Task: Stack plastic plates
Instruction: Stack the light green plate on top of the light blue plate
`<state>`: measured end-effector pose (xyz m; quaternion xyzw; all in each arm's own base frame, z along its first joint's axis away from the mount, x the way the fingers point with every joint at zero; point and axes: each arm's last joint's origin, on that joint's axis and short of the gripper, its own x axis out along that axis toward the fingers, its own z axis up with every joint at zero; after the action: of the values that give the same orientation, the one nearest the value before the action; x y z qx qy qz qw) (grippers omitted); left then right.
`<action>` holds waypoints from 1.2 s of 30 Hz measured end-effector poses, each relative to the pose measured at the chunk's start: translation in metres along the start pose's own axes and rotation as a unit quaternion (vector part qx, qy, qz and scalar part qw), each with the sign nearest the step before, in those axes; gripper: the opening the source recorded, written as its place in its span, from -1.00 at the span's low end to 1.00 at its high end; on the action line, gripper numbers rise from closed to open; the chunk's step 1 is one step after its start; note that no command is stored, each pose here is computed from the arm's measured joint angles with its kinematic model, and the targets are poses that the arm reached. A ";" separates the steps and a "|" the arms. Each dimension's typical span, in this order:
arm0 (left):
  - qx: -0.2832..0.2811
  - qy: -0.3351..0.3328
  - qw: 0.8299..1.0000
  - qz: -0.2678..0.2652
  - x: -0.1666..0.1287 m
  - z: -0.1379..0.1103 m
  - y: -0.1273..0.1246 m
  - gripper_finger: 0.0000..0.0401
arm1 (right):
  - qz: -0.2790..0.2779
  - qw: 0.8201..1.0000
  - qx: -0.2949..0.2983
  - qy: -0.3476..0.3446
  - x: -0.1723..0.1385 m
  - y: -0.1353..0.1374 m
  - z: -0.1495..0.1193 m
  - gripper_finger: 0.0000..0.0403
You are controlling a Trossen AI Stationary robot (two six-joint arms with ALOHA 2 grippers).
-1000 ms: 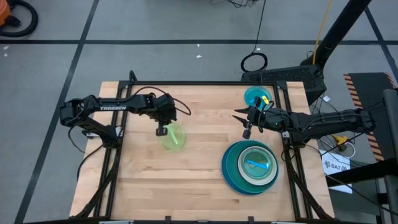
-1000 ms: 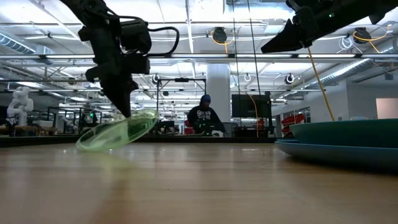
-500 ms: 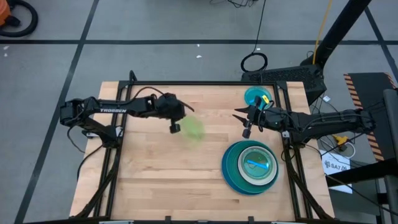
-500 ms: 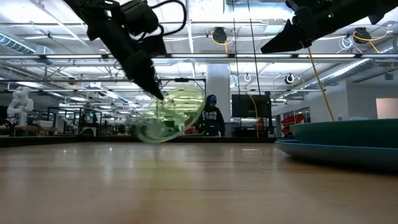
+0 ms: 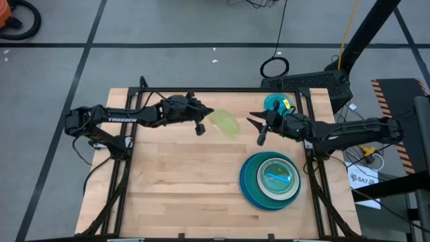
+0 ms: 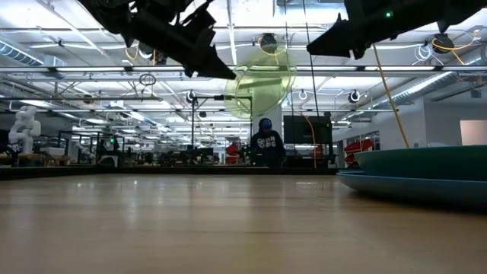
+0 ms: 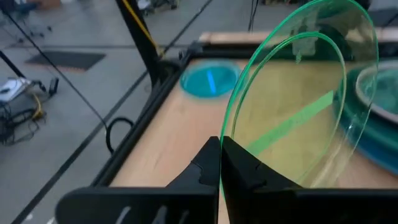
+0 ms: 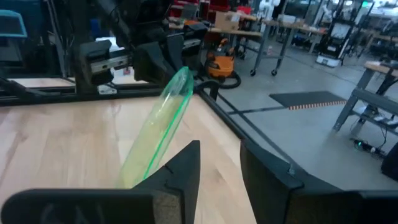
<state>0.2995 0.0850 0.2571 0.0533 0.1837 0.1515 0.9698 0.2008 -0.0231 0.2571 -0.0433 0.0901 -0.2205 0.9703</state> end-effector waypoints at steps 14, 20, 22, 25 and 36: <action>-0.028 -0.021 0.994 0.099 -0.002 0.008 -0.011 -0.97 | -0.031 0.996 0.068 -0.046 0.020 0.000 0.002 -0.27; -0.031 -0.015 0.987 0.157 -0.003 0.007 -0.009 -0.97 | -0.033 0.996 0.068 -0.044 0.025 0.000 -0.001 -0.17; -0.031 -0.016 0.986 0.163 -0.003 0.008 -0.009 -0.97 | -0.033 0.996 0.069 -0.044 0.027 0.001 -0.001 -0.16; -0.034 -0.026 0.985 0.166 -0.004 0.009 -0.008 -0.97 | -0.035 0.997 0.064 -0.040 0.029 0.001 -0.003 -0.16; -0.040 -0.050 0.983 0.170 -0.004 0.014 -0.007 -0.97 | -0.046 0.997 0.061 -0.033 0.033 -0.003 -0.006 -0.16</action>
<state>0.3030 0.0767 0.2702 0.0519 0.1174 0.3185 0.9392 0.2276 -0.0404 0.2463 0.0041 0.0421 -0.2686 0.9623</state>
